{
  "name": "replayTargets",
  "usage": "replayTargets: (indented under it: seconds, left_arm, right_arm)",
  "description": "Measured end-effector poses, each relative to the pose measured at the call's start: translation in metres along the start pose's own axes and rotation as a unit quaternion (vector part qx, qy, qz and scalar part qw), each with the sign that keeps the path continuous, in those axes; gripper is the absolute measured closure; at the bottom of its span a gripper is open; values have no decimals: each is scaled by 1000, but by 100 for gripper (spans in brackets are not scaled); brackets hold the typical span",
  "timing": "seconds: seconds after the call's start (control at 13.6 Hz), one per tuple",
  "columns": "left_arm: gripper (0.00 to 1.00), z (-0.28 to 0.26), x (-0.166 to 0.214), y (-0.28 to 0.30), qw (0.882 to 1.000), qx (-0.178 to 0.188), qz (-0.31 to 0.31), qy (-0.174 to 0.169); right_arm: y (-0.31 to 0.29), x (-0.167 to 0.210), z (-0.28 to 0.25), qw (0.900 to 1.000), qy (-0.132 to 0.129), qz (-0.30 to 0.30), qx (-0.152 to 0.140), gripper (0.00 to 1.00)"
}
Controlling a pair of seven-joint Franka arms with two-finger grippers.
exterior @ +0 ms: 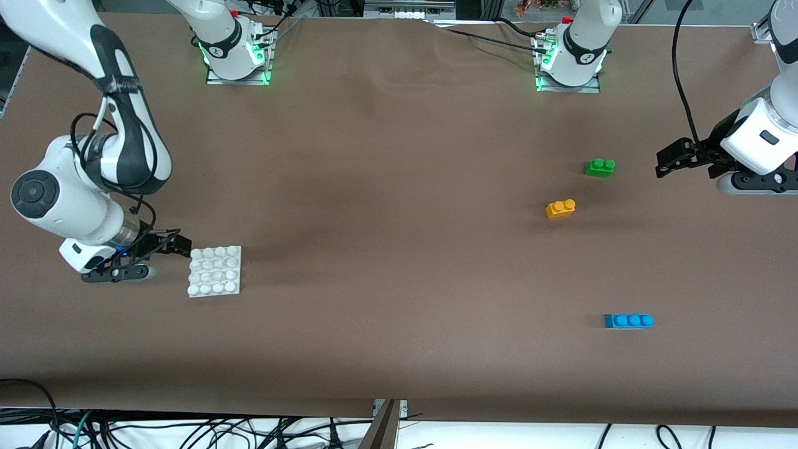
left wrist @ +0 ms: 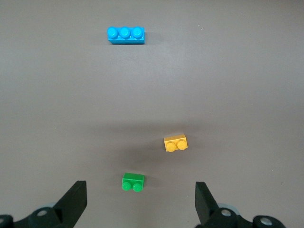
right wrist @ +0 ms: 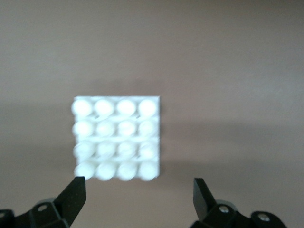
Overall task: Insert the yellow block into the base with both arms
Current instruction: 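Reach the right gripper down to the white base plate, then grasp the edge of the white base plate with the right gripper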
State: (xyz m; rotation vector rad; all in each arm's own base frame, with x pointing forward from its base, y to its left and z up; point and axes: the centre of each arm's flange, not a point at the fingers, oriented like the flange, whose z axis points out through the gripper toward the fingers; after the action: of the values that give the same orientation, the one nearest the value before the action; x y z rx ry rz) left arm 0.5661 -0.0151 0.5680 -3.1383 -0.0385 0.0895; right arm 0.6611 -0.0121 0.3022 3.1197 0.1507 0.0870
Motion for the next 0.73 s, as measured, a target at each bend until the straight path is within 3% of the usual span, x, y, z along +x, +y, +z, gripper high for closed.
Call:
replayTargets:
  seconds: [0.37, 0.73]
  left_arm:
    - [0, 0, 0, 0, 1000, 0, 0, 0]
    - [0, 0, 0, 0, 1000, 0, 0, 0]
  right_arm:
    - [13, 0, 59, 1000, 3, 10, 6, 0]
    - [10, 1, 77, 1000, 13, 16, 13, 0]
